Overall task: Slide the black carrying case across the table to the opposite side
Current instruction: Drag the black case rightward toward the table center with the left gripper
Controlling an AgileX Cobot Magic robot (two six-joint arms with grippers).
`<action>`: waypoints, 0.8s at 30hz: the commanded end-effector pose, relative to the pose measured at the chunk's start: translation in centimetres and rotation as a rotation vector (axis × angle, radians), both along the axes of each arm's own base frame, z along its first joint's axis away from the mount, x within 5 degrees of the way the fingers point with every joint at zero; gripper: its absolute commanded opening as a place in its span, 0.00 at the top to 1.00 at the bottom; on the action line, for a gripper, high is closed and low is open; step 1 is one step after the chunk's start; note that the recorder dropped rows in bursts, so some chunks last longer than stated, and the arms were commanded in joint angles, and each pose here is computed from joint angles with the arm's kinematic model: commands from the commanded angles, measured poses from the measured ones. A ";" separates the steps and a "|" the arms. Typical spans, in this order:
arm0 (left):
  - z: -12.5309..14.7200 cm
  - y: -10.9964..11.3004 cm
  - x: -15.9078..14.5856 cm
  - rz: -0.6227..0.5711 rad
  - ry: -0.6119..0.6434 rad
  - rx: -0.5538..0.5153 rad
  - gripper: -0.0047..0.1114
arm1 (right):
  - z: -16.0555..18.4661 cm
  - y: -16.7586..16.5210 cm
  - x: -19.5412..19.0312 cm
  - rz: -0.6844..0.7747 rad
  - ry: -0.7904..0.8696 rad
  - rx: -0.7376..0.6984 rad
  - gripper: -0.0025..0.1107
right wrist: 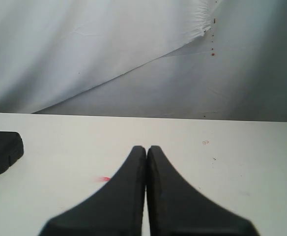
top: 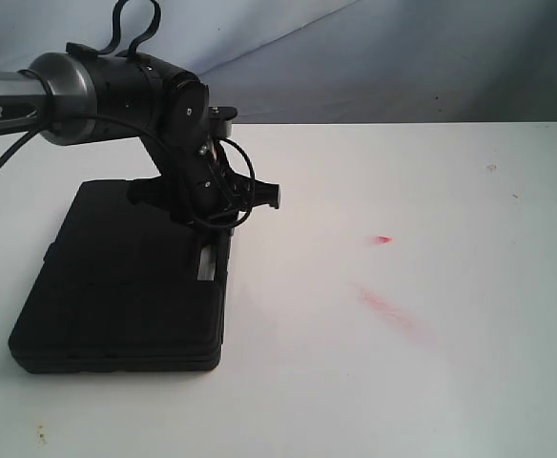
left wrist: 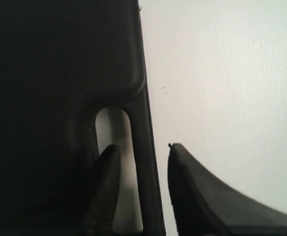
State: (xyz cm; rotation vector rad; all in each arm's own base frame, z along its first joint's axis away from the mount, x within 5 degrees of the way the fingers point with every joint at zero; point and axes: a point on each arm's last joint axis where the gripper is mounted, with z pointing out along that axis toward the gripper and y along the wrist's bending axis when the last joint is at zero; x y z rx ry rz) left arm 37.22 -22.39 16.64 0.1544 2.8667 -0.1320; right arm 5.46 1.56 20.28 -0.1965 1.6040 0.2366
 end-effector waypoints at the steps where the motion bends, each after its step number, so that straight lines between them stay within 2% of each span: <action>1: -0.4 -0.4 0.2 0.001 -0.010 -0.004 0.67 | -0.1 0.0 0.0 -0.005 -0.004 -0.001 0.98; 11: -3.7 -0.5 0.3 0.005 0.055 0.033 0.67 | -0.1 0.0 0.0 -0.005 -0.004 -0.001 0.98; 19: -4.3 -0.7 0.6 0.003 0.042 0.026 0.68 | -0.1 0.0 0.0 -0.005 -0.004 -0.001 0.98; 21: -4.3 -0.7 0.6 0.002 0.040 0.024 0.70 | -0.1 0.0 0.0 -0.005 -0.004 -0.001 0.98; 24: -4.3 -0.7 0.6 0.002 0.040 0.024 0.82 | -0.1 0.0 0.0 -0.005 -0.004 -0.001 0.98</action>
